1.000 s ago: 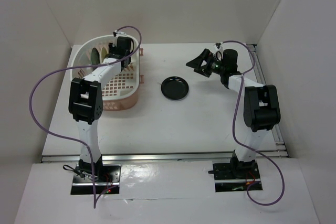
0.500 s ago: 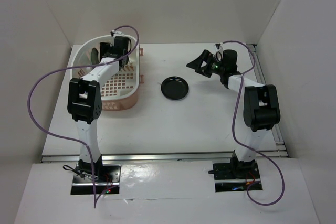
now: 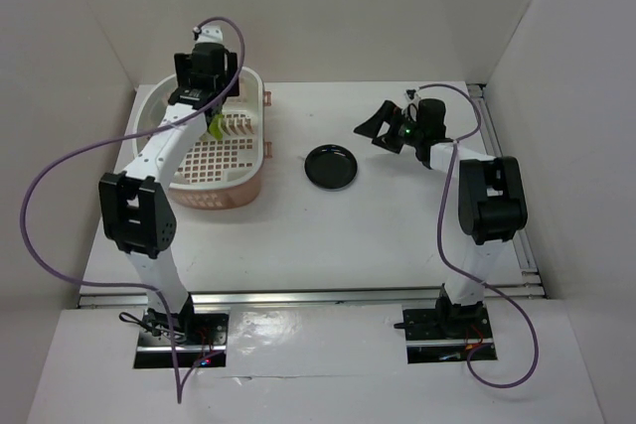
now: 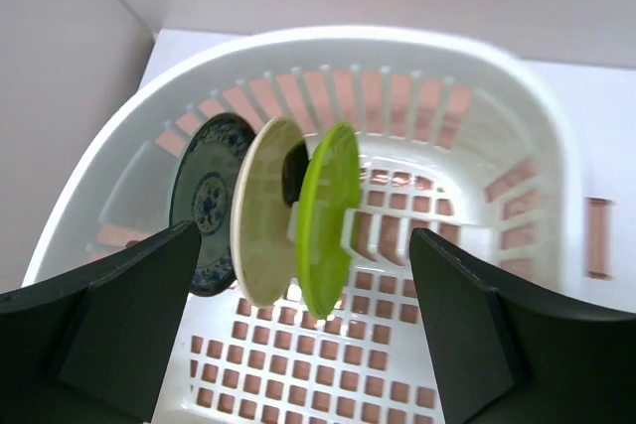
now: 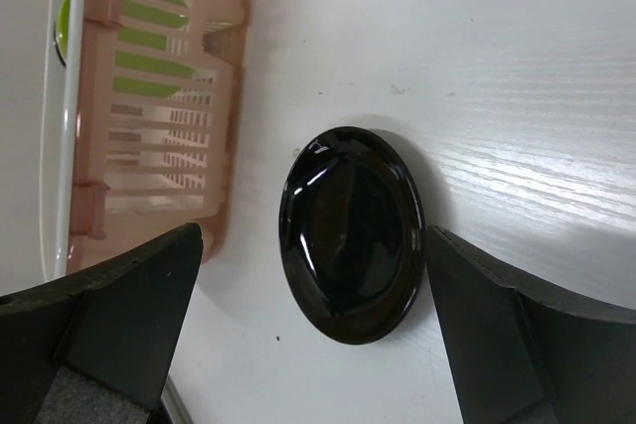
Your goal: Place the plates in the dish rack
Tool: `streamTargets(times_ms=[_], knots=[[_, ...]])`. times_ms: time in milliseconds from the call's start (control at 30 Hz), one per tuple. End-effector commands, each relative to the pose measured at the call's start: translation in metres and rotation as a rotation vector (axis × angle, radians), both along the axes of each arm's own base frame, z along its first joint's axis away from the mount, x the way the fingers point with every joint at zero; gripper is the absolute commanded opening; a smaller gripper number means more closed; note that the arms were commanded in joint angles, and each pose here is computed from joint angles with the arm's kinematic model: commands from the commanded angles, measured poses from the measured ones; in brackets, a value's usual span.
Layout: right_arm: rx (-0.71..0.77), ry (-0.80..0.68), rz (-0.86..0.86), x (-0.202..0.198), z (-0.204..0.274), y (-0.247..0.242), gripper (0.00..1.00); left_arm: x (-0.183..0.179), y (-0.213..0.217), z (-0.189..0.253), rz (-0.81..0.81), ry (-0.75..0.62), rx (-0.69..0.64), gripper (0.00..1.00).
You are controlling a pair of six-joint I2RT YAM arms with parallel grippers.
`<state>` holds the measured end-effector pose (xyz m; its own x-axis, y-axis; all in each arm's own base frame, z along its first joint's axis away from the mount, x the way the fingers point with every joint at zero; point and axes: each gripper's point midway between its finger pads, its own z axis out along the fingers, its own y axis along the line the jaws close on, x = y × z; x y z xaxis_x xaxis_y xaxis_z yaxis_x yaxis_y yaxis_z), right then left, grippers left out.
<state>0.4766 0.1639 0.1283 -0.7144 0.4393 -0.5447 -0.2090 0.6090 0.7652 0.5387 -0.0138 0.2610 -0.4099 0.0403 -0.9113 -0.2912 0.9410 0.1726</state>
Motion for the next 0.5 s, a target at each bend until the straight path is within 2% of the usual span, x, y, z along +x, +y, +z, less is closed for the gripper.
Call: streamTargets(times_ms=[0,67,200,300,333,467], knots=[[-0.052,0.002,-0.014,0.005,-0.009,-0.002,1.00,-0.013,-0.032,0.054,-0.124,-0.101,-0.131,1.00],[-0.068,0.032,-0.018,0.000,-0.025,-0.004,1.00,-0.028,-0.039,0.076,-0.163,-0.131,-0.181,1.00],[-0.117,0.047,-0.026,-0.006,-0.042,-0.010,1.00,-0.065,-0.079,0.124,-0.371,-0.180,-0.356,1.00],[-0.157,0.080,-0.013,-0.015,-0.065,-0.014,0.97,-0.099,-0.107,0.143,-0.537,-0.190,-0.454,1.00],[-0.140,0.072,0.010,-0.017,-0.068,-0.010,0.97,-0.111,-0.123,0.148,-0.622,-0.184,-0.515,1.00],[-0.130,0.117,0.046,-0.032,-0.085,-0.003,0.91,-0.148,-0.153,0.155,-0.801,-0.158,-0.644,1.00]])
